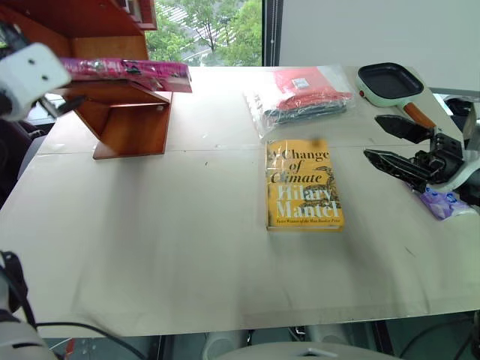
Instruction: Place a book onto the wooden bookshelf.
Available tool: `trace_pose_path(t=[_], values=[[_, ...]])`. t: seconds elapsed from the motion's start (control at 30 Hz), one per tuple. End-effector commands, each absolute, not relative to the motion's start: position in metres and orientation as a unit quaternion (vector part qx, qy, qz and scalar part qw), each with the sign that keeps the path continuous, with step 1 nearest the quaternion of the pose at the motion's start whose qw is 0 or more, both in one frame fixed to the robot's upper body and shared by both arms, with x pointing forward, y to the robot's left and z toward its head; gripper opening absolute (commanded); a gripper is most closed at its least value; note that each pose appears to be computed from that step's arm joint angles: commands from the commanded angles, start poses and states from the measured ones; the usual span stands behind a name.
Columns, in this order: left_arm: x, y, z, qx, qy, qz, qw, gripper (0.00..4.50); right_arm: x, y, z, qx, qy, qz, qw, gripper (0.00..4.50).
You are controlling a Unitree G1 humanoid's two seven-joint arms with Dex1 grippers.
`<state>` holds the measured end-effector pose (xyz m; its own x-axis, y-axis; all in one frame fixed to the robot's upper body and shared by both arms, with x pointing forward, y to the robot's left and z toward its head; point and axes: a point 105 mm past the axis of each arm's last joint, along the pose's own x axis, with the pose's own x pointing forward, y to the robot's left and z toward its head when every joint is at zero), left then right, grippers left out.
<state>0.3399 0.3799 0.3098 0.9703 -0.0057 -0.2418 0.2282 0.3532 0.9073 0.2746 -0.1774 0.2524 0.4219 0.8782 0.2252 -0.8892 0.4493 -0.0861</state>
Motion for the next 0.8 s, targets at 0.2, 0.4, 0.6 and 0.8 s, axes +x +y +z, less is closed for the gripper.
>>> trace_pose_path(t=[0.2,0.4,0.6,0.8], values=[[0.326,0.378,0.334,0.56,0.089,-0.052,0.822,4.48,0.269,-0.177,0.262,0.006,-0.136,0.527,0.839,4.5],[0.328,0.382,0.343,0.572,0.075,-0.022,0.817,4.48,0.268,-0.178,0.261,0.006,-0.134,0.526,0.84,4.5],[0.329,0.381,0.354,0.576,0.055,-0.007,0.815,4.48,0.268,-0.178,0.259,0.006,-0.132,0.524,0.842,4.5],[0.325,0.368,0.355,0.549,0.045,-0.056,0.832,4.48,0.267,-0.179,0.259,0.005,-0.13,0.524,0.842,4.5]])
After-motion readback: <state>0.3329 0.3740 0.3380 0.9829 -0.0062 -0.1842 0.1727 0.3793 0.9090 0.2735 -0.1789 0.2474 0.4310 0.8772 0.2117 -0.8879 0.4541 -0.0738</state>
